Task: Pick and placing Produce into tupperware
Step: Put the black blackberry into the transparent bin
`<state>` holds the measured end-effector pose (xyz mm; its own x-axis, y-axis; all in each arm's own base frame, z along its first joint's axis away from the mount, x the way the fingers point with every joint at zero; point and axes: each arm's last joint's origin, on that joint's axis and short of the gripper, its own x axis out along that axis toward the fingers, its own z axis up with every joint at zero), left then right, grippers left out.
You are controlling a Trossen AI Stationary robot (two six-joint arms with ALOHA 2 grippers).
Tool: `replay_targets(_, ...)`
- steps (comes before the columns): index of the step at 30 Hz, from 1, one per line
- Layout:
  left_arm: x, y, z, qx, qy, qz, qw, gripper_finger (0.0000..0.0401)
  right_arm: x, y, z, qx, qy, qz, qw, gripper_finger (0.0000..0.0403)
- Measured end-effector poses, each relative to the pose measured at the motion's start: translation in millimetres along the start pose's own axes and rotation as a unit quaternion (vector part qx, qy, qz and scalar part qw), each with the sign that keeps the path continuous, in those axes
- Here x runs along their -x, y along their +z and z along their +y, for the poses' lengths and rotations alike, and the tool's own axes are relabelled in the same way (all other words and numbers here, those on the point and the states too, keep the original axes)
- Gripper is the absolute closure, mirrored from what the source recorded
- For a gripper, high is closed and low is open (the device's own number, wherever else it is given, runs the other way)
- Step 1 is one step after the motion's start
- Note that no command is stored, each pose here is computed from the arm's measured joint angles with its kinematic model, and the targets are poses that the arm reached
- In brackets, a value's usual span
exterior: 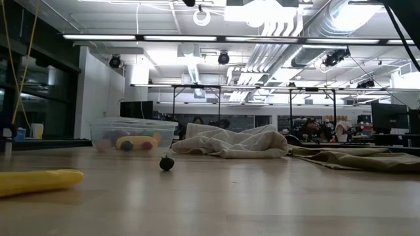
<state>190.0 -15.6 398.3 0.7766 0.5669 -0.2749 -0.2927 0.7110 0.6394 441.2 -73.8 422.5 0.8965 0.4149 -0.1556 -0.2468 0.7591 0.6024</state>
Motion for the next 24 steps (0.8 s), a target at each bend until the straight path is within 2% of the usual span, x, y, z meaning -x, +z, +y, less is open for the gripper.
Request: replay_targets(24, -1.1, 8.1, 1.8, -0.01, 0.002, -0.034, 0.999, 0.0242, -0.1, -2.3, -2.8, -0.009, -0.026, 0.001, 1.0, 0.0306)
